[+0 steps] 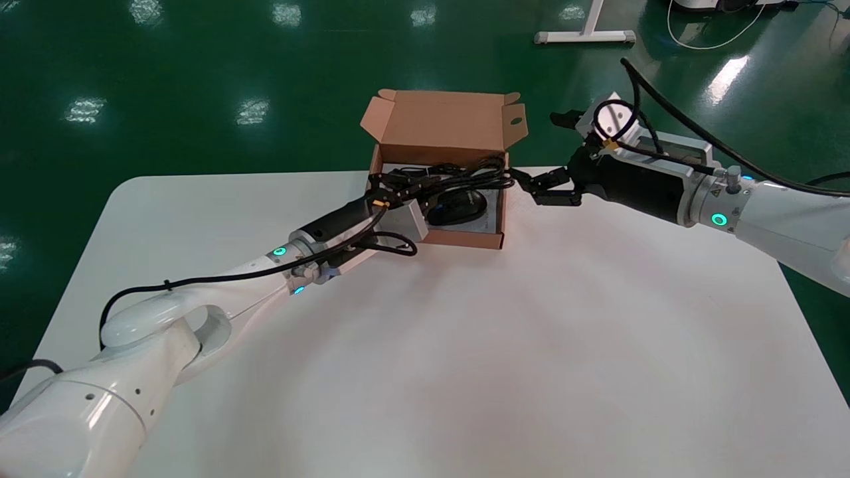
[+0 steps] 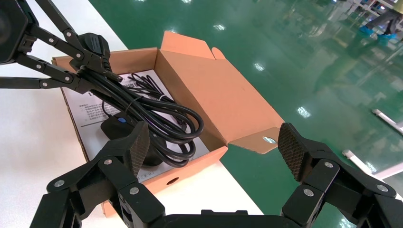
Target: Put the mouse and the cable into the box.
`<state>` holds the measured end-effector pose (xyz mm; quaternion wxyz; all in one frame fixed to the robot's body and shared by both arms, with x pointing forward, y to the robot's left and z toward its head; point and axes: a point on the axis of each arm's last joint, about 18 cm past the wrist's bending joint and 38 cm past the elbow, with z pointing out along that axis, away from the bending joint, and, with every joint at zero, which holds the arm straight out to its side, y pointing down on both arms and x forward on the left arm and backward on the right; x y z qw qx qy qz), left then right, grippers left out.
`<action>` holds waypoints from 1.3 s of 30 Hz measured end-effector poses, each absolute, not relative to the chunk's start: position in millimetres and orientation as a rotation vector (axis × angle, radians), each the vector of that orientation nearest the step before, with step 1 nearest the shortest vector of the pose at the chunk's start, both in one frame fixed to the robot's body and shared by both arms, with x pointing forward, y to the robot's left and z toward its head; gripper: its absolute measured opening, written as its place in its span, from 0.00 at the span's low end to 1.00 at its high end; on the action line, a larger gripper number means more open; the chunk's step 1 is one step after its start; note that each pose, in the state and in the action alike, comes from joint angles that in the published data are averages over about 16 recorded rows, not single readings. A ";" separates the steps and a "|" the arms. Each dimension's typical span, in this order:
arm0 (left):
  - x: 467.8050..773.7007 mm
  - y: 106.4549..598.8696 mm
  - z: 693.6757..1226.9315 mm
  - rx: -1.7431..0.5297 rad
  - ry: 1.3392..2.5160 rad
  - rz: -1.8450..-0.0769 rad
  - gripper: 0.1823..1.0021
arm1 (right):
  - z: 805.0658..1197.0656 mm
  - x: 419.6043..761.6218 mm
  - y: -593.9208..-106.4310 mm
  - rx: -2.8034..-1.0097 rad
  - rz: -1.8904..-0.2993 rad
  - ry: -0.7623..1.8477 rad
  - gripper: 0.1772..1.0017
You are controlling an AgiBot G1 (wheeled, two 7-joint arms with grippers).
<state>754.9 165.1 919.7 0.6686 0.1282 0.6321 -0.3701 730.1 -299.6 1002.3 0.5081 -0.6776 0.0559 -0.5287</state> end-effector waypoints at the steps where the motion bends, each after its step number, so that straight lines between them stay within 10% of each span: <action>1: 754.8 165.5 919.8 0.289 1.425 -0.834 0.08 | 1002.3 730.1 -299.6 -1.633 -1.274 0.135 1.00; 17: 744.1 184.0 958.1 0.213 1.323 -0.975 0.26 | 1027.5 732.0 -293.5 -1.472 -1.303 0.163 1.00; 39: 673.3 242.7 1010.3 0.178 1.213 -1.421 0.85 | 1052.0 684.3 -321.7 -1.247 -1.201 0.101 1.00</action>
